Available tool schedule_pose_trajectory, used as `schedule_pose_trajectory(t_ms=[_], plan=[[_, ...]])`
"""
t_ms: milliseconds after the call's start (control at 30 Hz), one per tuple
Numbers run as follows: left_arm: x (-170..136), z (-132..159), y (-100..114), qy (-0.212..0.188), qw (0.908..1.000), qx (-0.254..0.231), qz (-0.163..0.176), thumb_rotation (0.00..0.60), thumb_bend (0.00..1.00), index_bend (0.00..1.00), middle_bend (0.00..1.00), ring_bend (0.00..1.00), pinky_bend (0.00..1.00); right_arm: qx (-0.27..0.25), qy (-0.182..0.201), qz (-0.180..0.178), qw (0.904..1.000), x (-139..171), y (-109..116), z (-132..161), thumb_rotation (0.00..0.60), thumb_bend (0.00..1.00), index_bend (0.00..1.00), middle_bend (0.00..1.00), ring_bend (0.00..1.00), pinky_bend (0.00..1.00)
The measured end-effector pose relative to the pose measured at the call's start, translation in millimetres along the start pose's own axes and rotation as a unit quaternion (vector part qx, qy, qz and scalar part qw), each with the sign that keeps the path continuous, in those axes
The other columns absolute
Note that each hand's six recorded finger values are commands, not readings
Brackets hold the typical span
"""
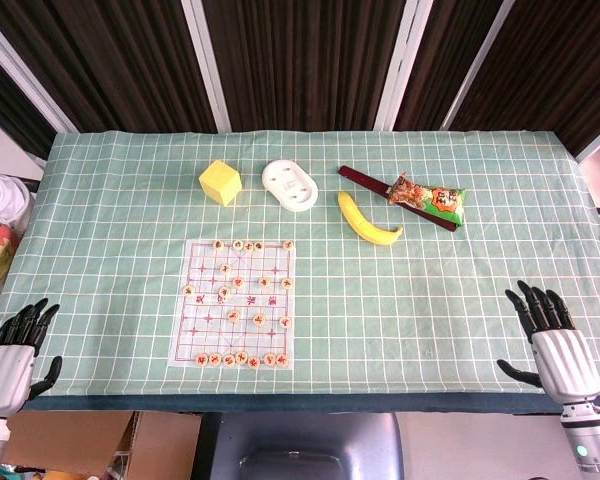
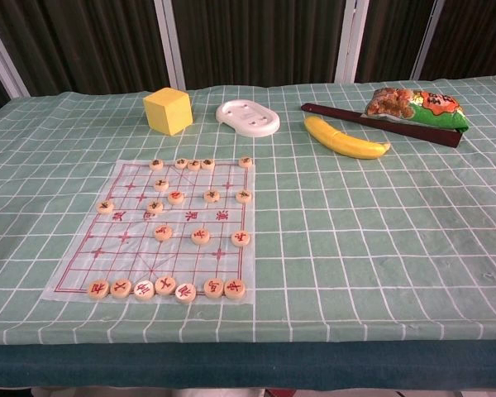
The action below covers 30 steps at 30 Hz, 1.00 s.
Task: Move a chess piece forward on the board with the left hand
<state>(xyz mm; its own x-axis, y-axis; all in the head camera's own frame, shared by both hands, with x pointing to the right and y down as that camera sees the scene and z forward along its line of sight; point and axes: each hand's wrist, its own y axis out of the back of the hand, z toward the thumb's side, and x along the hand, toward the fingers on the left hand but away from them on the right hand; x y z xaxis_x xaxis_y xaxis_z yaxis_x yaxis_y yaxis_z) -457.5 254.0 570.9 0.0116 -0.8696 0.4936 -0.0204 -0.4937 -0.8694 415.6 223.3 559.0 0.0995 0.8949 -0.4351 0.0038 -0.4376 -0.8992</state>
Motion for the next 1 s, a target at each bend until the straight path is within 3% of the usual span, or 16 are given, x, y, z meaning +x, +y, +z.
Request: schedule_pose_trajectory(t_ms=[267,333,400,500,567,633,667,733,800,1000], plan=[[6,7,-3,-0.016,0.9998,-0.004,-0.004,0.6,0.44,0.0,0.0,0.0,0.16,0.0,0.002,0.001,1.0,2,1,0,0.6,0.22,0.0,0.0,0.0,0.0],[8,13,-5,-0.03,0.9994,-0.016,-0.001,0.6,0.44,0.0,0.0,0.03,0.21,0.0,0.004,0.001,1.0,4,1,0,0.6,0.22,0.0,0.0,0.0,0.0],[12,20,-6,-0.046,0.9985,-0.031,0.003,0.6,0.44,0.0,0.05,0.14,0.32,-0.003,0.004,-0.001,1.0,5,2,-1,0.6,0.22,0.0,0.0,0.0,0.0],[20,36,-13,-0.078,0.995,-0.062,0.011,0.6,0.44,0.0,0.26,0.4,0.58,-0.005,0.003,-0.002,1.0,5,3,-2,0.6,0.22,0.0,0.0,0.0,0.0],[29,53,-18,-0.102,0.9909,-0.086,0.019,0.6,0.44,0.04,0.5,0.67,0.82,-0.005,0.002,0.0,1.0,3,2,-2,0.6,0.22,0.0,0.0,0.0,0.0],[38,73,-22,-0.126,0.9851,-0.115,0.023,0.6,0.44,0.1,0.74,0.88,0.97,-0.004,0.001,0.002,1.0,3,1,-2,0.6,0.22,0.0,0.0,0.0,0.0],[41,83,-23,-0.136,0.9824,-0.126,0.022,0.6,0.44,0.13,0.84,0.95,1.0,-0.003,0.001,0.004,1.0,2,0,-2,0.6,0.22,0.0,0.0,0.0,0.0],[47,102,-26,-0.154,0.9773,-0.145,0.017,0.6,0.43,0.18,0.95,1.0,1.0,-0.002,0.002,0.005,1.0,2,-1,-1,0.6,0.22,0.0,0.0,0.0,0.0],[50,113,-29,-0.161,0.9759,-0.147,0.009,0.6,0.43,0.22,0.99,1.0,1.0,-0.001,0.003,0.007,1.0,2,-2,-1,0.6,0.22,0.0,0.0,0.0,0.0],[63,145,-47,-0.162,0.9759,-0.141,-0.039,0.6,0.42,0.26,1.0,1.0,1.0,-0.003,0.004,0.009,0.9999,2,-2,-1,0.6,0.22,0.0,0.0,0.0,0.0]])
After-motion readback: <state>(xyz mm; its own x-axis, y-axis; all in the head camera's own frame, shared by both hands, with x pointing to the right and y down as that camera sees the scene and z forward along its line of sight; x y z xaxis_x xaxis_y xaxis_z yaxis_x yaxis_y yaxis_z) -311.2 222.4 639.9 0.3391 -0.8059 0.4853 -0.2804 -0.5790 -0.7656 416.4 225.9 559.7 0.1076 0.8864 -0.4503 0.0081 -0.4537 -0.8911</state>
